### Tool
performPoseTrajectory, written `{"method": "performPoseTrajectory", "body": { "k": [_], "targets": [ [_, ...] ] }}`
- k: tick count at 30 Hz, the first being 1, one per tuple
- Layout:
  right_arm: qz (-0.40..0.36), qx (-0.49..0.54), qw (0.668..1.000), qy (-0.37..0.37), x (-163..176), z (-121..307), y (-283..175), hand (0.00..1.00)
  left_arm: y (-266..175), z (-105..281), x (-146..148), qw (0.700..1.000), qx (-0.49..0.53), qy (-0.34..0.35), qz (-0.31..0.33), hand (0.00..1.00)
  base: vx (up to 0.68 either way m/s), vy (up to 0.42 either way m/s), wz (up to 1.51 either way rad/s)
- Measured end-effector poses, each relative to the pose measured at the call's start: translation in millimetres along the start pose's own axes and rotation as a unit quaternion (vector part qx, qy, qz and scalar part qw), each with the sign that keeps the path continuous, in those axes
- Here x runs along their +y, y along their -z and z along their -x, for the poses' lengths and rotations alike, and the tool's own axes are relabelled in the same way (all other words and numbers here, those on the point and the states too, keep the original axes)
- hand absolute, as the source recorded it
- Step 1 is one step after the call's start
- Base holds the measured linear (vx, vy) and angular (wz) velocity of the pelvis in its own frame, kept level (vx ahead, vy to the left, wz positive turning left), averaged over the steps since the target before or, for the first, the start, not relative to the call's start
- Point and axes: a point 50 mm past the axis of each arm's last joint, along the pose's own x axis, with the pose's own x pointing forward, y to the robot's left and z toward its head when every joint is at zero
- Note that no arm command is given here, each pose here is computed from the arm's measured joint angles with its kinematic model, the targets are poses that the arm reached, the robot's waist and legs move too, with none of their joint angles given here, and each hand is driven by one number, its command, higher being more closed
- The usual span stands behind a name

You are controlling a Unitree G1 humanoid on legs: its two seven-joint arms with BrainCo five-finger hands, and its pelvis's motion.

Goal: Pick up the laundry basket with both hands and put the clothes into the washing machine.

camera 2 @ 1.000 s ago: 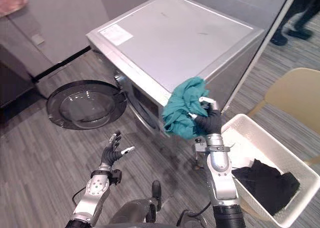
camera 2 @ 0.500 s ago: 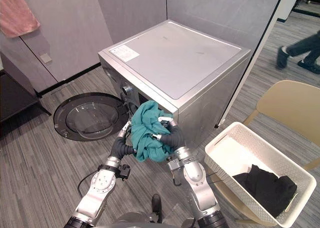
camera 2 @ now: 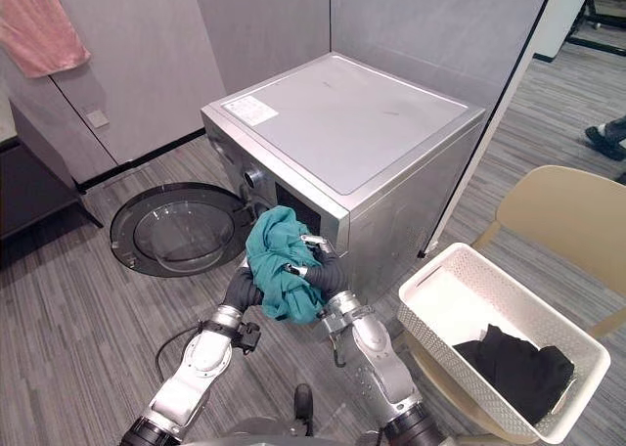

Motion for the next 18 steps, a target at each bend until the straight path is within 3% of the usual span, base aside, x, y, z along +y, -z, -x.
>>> {"method": "performPoseTrajectory", "body": {
  "k": [11, 15, 18],
  "targets": [
    [0.021, -0.017, 1.000, 0.015, -0.1, -0.8, -2.4, 0.00, 2.4, -3.7, 14.4, 0.998, 0.011, -0.053, 0.035, 1.00, 0.04, -0.051, 0.05],
    [0.108, -0.006, 0.991, 0.078, -19.6, 14.0, -1.6, 0.00, 2.2, -1.9, 40.4, 0.988, 0.012, -0.142, 0.059, 1.00, 0.02, -0.027, 0.05],
    [0.170, 0.019, 0.976, 0.136, -38.9, 35.3, 1.6, 0.00, 3.5, 8.9, 50.5, 0.984, 0.016, -0.169, 0.060, 1.00, 0.00, 0.000, 0.00]
  ]
}}
